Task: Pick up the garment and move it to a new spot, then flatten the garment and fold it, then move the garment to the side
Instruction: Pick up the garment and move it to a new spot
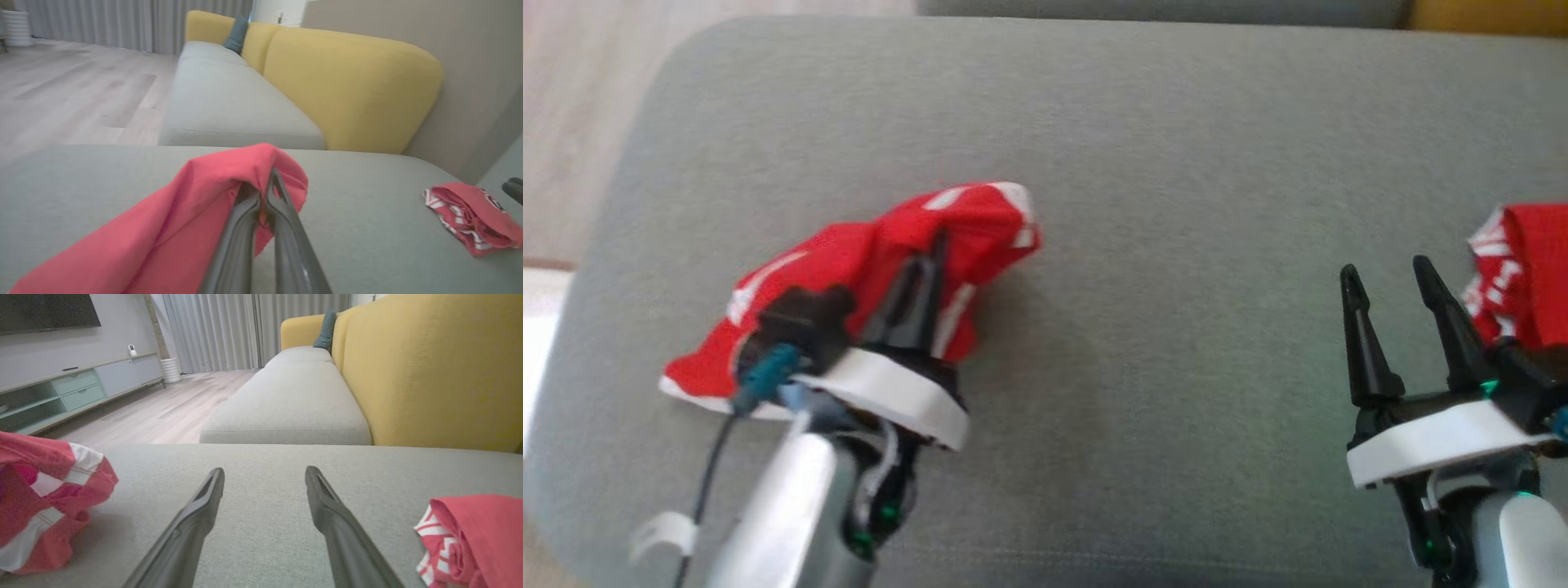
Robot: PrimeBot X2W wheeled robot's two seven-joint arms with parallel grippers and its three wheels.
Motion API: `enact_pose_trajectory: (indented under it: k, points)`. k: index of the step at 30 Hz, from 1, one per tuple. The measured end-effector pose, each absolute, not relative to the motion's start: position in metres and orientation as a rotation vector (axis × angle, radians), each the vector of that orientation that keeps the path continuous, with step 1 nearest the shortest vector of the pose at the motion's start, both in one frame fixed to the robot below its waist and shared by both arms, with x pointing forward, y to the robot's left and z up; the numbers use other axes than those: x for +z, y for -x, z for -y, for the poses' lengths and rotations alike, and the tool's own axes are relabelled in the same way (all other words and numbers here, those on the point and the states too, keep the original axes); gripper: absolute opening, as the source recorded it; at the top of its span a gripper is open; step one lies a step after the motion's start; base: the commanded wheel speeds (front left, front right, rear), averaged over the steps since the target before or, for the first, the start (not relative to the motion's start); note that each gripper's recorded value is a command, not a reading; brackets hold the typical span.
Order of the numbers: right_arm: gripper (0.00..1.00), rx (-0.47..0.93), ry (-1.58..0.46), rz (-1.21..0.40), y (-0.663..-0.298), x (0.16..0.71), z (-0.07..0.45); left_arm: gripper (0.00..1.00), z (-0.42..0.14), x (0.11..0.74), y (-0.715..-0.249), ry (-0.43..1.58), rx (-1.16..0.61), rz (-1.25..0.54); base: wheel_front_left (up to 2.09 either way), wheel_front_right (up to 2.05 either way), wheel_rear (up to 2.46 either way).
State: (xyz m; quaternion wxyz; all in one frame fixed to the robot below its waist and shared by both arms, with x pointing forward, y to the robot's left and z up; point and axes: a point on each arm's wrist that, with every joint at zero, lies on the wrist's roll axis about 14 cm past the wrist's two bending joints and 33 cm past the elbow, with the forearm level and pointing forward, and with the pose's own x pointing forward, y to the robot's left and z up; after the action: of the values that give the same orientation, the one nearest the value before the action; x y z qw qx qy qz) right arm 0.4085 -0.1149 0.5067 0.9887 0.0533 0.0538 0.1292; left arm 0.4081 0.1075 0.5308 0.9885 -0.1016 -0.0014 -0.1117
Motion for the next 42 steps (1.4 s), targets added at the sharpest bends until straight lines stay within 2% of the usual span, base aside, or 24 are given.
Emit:
enact_pose_trajectory:
  k: [9, 18, 19, 20, 25, 30, 35, 36, 42]
  points:
    - [1.00, 0.113, -0.116, -0.128, -0.395, 0.496, 0.164, 0.00, 0.004, 0.518, -0.407, 0.270, -0.552, -0.051, 0.00, 0.00, 0.00]
    - [1.00, 0.025, -0.121, -0.187, -0.386, 0.470, 0.191, 0.00, 0.076, 0.445, -0.362, 0.283, -0.816, -0.342, 0.00, 0.00, 0.00]
    - [1.00, 0.021, -0.121, -0.194, -0.385, 0.468, 0.192, 0.13, 0.081, 0.440, -0.354, 0.279, -0.841, -0.367, 0.00, 0.00, 0.00]
    - [1.00, 0.020, -0.122, -0.199, -0.384, 0.466, 0.192, 1.00, 0.083, 0.435, -0.348, 0.278, -0.859, -0.394, 0.00, 0.00, 0.00]
    - [1.00, 0.038, -0.132, -0.186, -0.383, 0.470, 0.186, 1.00, 0.097, 0.450, -0.325, 0.262, -0.958, -0.354, 0.00, 0.00, 0.00]
    - [1.00, 0.078, -0.129, -0.152, -0.384, 0.483, 0.174, 1.00, 0.078, 0.496, -0.333, 0.202, -0.934, -0.122, 0.00, 0.00, 0.00]
    - [1.00, 0.112, -0.128, -0.131, -0.385, 0.493, 0.163, 1.00, 0.026, 0.528, -0.368, 0.179, -0.707, 0.036, 0.00, 0.00, 0.00]
    - [1.00, 0.127, -0.126, -0.123, -0.385, 0.496, 0.159, 1.00, -0.001, 0.536, -0.383, 0.163, -0.595, 0.074, 0.00, 0.00, 0.00]
    - [1.00, 0.163, -0.121, -0.123, -0.386, 0.500, 0.147, 1.00, -0.087, 0.545, -0.406, 0.140, -0.299, 0.132, 0.00, 0.00, 0.00]
